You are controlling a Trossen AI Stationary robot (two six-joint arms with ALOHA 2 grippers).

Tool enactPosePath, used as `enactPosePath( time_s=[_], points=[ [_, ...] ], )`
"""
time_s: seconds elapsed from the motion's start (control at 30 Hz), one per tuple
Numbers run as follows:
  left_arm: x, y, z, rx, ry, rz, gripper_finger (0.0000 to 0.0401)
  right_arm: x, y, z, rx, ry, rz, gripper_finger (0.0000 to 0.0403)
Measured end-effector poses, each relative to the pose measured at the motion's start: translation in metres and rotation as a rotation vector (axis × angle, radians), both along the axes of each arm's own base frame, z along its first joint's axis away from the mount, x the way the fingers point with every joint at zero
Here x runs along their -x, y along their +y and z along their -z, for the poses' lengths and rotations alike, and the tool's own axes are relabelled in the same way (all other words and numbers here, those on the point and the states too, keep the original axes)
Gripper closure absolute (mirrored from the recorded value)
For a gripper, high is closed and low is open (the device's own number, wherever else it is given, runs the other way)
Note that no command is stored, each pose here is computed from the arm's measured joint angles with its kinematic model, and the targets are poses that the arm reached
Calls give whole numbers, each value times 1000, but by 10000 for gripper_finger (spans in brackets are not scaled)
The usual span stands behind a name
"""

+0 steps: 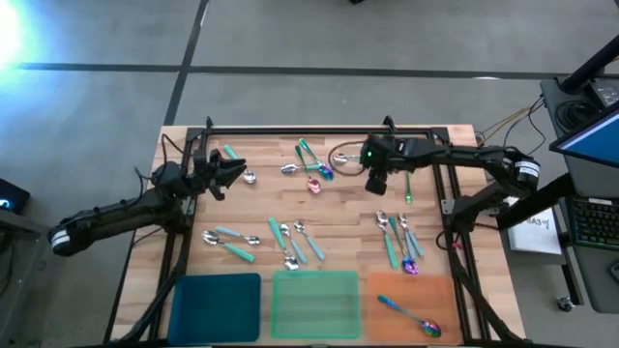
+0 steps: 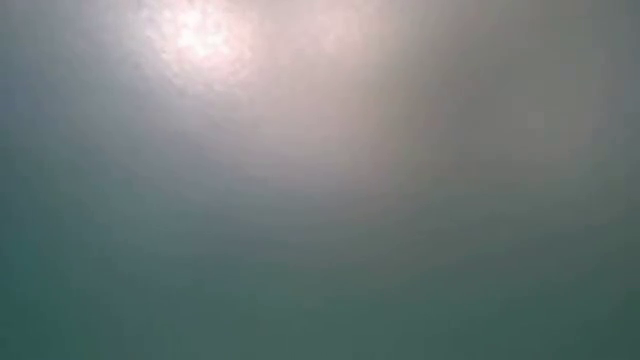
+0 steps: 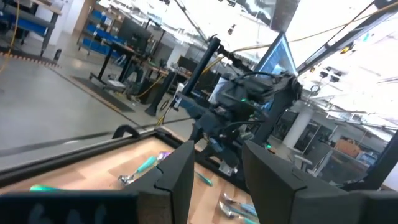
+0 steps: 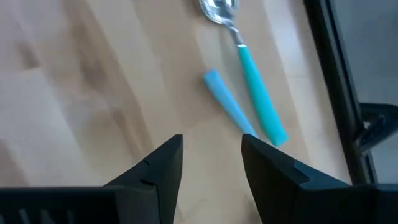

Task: Sort silverware by color (type)
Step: Put the light green spoon into the light green bin

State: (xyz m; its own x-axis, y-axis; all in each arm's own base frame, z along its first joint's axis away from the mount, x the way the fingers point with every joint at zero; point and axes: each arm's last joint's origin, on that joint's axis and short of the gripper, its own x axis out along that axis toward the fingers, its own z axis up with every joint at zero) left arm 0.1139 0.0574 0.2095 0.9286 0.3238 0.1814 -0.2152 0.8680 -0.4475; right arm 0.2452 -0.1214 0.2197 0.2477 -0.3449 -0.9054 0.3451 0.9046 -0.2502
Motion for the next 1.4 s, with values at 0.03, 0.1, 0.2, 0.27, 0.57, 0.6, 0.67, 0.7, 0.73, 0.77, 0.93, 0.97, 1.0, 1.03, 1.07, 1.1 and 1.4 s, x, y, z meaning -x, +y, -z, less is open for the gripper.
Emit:
enactPosePath(
  time_s=[0.03,0.1,0.2,0.27,0.57,0.6,0.67,0.7,0.73,0.77,0.93,0.97,1.0,1.03,1.07,1.1,1.4],
  points=[
    [0,0,0,-6,-2,-1,281,1,-4,1,-12,1,-1,244],
    [-2,1,0,-15,6,-3,281,3,-10,4,-26,9,-5,239],
    [-4,2,-2,-25,17,-6,281,3,-18,9,-20,33,-22,228],
    [-6,3,-3,-37,28,-9,281,2,-22,14,-14,53,-46,220],
    [-15,12,-17,-127,86,-133,281,-12,-54,14,14,71,-43,214],
    [-16,13,-19,-142,96,-153,281,-15,-59,14,15,74,-41,214],
    [-19,15,-22,-159,109,-165,281,-21,-69,15,8,95,-44,214],
    [-20,15,-23,-165,116,-167,281,-24,-74,16,1,109,-44,214],
    [-21,16,-24,-169,120,-167,281,-27,-78,17,-7,121,-45,214],
    [-23,17,-25,-168,126,-166,281,-29,-83,19,-18,140,-47,214],
    [-28,20,-20,-152,163,-162,281,-37,-98,34,-96,242,-65,214],
    [-29,20,-20,-149,169,-162,281,-38,-102,36,-103,250,-63,214],
    [-29,21,-19,-147,174,-161,281,-39,-104,39,-108,255,-60,214],
    [-30,21,-18,-146,178,-161,281,-39,-107,41,-111,257,-55,214],
    [-31,21,-17,-146,183,-160,281,-39,-110,43,-120,256,-51,214],
    [-31,22,-17,-149,190,-161,281,-39,-112,45,-133,251,-51,214],
    [-31,22,-18,-175,186,-166,281,-39,-117,49,-156,229,-48,221]
  ],
)
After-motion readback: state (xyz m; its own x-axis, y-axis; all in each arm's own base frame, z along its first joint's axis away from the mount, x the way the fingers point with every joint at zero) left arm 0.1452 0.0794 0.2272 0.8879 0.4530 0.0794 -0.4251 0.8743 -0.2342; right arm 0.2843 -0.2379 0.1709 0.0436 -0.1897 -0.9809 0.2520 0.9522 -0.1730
